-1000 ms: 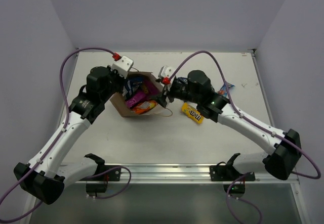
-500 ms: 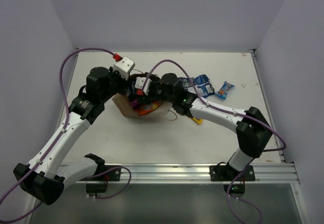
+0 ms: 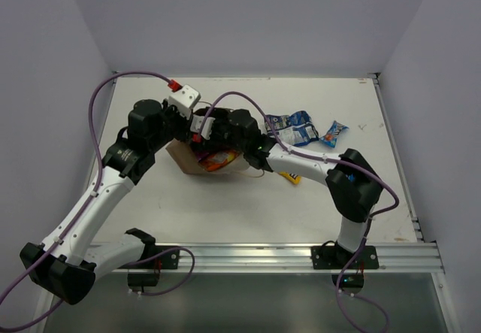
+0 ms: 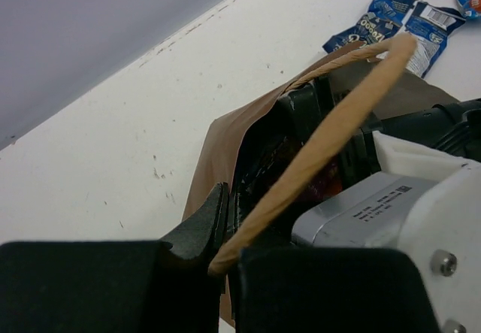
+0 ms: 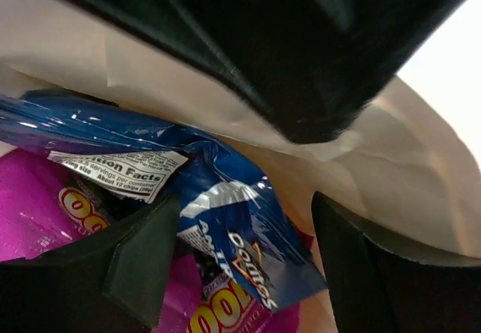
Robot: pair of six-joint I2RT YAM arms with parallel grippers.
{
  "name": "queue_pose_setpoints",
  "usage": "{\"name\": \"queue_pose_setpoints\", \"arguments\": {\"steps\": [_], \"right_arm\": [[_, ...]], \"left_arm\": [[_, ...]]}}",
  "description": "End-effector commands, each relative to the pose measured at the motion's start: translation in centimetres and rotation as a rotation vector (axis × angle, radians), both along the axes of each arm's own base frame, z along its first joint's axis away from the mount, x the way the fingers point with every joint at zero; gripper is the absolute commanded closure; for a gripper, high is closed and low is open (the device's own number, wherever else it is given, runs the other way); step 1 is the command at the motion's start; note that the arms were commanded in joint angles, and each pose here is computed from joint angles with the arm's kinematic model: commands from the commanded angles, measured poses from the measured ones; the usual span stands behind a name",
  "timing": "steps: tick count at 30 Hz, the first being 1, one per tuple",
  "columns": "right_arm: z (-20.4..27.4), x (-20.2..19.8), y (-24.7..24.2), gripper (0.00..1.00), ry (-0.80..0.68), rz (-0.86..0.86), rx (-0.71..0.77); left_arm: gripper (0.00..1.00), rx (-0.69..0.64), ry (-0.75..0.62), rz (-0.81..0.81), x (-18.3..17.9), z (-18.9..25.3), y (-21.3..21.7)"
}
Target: Take the snacks out of the paper bag
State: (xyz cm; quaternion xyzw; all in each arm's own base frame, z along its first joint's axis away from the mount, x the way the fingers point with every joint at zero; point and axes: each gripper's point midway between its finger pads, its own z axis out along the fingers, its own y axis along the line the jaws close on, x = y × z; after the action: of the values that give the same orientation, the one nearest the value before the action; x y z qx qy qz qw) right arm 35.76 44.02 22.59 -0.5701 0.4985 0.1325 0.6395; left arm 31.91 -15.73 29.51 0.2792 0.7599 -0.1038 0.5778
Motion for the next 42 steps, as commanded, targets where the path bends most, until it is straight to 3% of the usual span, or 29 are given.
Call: {"name": "queue_pose_setpoints", "arguments": {"steps": [1,2,4,5,6,8,9,12,22,30,35,42], "right_arm": [[2.3,0.8,1.2,0.27,-0.04,0.01,0.047],[1.6,0.8,1.4,0.29,-0.026,0.019,0.036],[1.3,0.7,1.4,0.44,-0.011,0.019,0.028],[1.2,0.6,1.2,0.52,-0.003,0.017,0.028],[1.5,0.5,1.0,0.67,0.001,0.008,0.038],[2.3,0.0,0.5,0.79,-0.008,0.012,0.056],[2.6,-0.3,0.3,0.9,-0.003,0.016,0.062],[4.5,-1.5,-0.6,1.0,-0.003,0.025,0.089],[12.4,-7.0,-4.9,1.0,-0.01,0.103,0.173],[18.0,-10.5,-10.5,1.0,-0.027,0.044,0.256],[22.1,-10.9,-16.9,1.0,-0.045,-0.149,0.37],[20.6,-6.6,-24.3,1.0,0.058,-0.459,0.442]], "left_arm": [[1.0,-0.075,-0.122,-0.06,-0.3,4.2,-1.1],[1.0,-0.074,-0.123,-0.061,-0.3,4.2,-1.1],[1.0,-0.072,-0.128,-0.054,-0.2,4.4,-1.0],[1.0,-0.069,-0.13,-0.045,-0.2,4.4,-0.8],[1.0,-0.068,-0.131,-0.039,-0.2,4.4,-0.7],[1.0,-0.066,-0.135,-0.026,-0.1,4.3,-0.5],[1.0,-0.065,-0.137,-0.02,0.0,4.3,-0.4],[1.0,-0.057,-0.134,0.004,0.3,3.9,-0.1],[1.0,-0.002,-0.134,0.197,1.9,3.7,3.0],[1.0,0.013,-0.167,0.266,1.9,4.3,4.5],[1.0,0.019,-0.178,0.293,1.8,4.4,5.1],[1.0,0.043,-0.18,0.355,1.2,4.0,6.6]]}}
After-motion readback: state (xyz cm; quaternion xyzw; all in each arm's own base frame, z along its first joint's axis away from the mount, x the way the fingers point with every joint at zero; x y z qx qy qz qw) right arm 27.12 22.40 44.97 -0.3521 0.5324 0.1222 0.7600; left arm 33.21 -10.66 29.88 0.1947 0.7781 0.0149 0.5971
